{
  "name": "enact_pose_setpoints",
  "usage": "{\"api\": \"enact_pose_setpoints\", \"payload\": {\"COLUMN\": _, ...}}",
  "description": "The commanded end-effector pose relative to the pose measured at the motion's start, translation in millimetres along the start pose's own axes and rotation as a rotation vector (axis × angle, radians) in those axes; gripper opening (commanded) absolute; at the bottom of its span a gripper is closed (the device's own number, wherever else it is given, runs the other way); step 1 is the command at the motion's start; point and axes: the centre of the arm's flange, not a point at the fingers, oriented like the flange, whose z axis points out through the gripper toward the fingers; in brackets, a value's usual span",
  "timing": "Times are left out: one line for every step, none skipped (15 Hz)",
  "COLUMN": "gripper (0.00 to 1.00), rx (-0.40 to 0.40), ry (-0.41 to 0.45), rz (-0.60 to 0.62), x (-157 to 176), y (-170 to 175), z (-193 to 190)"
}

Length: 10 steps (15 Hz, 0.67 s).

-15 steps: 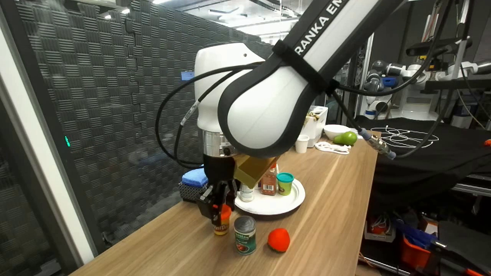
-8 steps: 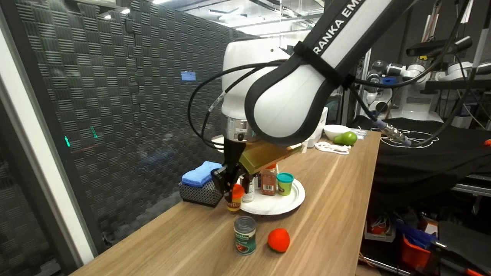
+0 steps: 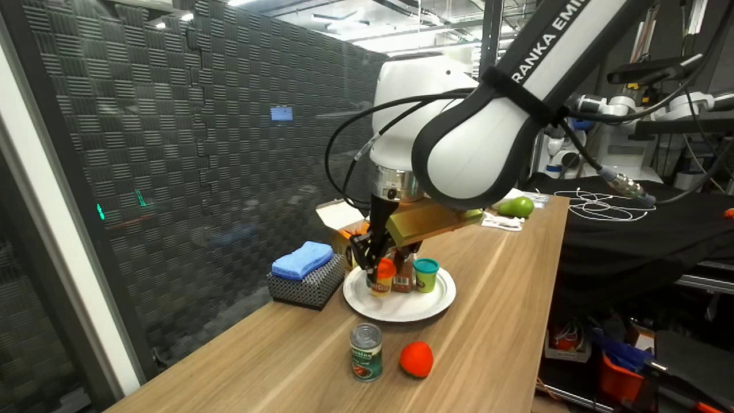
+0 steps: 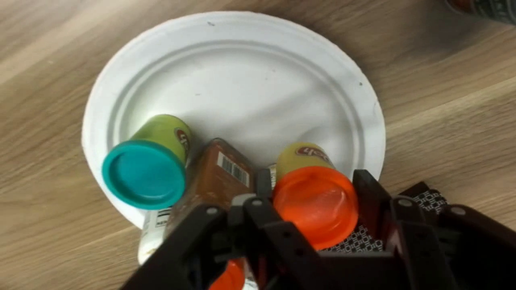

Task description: Pick up the objects from the countertop and put them on the white plate.

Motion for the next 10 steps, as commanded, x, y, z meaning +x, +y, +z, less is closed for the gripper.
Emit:
{"api": "enact_pose_setpoints", "payload": {"gripper": 0.28, "rx": -0.038, "ry": 0.02, "rz": 0.049, "x": -2.6, "y": 11.8, "z": -8.5}}
{"api": "enact_pose_setpoints", "payload": {"gripper": 0.28, "rx": -0.045, "ry": 0.011, "rz": 0.055, "x": 0.1, "y": 13.5, "z": -4.9}}
{"api": "enact_pose_setpoints", "payload": {"gripper": 0.28, "rx": -0.046, "ry": -0.002, "rz": 0.057, "x": 0.9, "y": 14.6, "z": -2.4}}
{"api": "enact_pose_setpoints", "payload": {"gripper": 0.28, "rx": -0.05, "ry": -0.013, "rz": 0.056, "x": 2.0, "y": 14.2, "z": 0.5}}
{"api": "enact_pose_setpoints", "payload": {"gripper": 0.28, "rx": -0.048, "ry": -0.021, "rz": 0.051, "x": 2.6, "y": 13.3, "z": 2.6}}
{"api": "enact_pose_setpoints", "payload": {"gripper": 0.28, "rx": -0.05, "ry": -0.028, "rz": 0.046, "x": 2.5, "y": 12.7, "z": 4.6}}
{"api": "enact_pose_setpoints", "payload": {"gripper": 0.28, "rx": -0.051, "ry": -0.04, "rz": 0.041, "x": 2.5, "y": 11.8, "z": 7.8}}
{"api": "enact_pose_setpoints", "payload": {"gripper": 0.28, "rx": -0.05, "ry": -0.049, "rz": 0.039, "x": 2.2, "y": 11.0, "z": 10.4}}
{"api": "enact_pose_setpoints", "payload": {"gripper": 0.28, "rx": -0.047, "ry": -0.056, "rz": 0.038, "x": 2.6, "y": 9.6, "z": 13.4}}
{"api": "enact_pose_setpoints", "payload": {"gripper": 0.28, "rx": -0.043, "ry": -0.061, "rz": 0.038, "x": 2.7, "y": 8.4, "z": 15.5}}
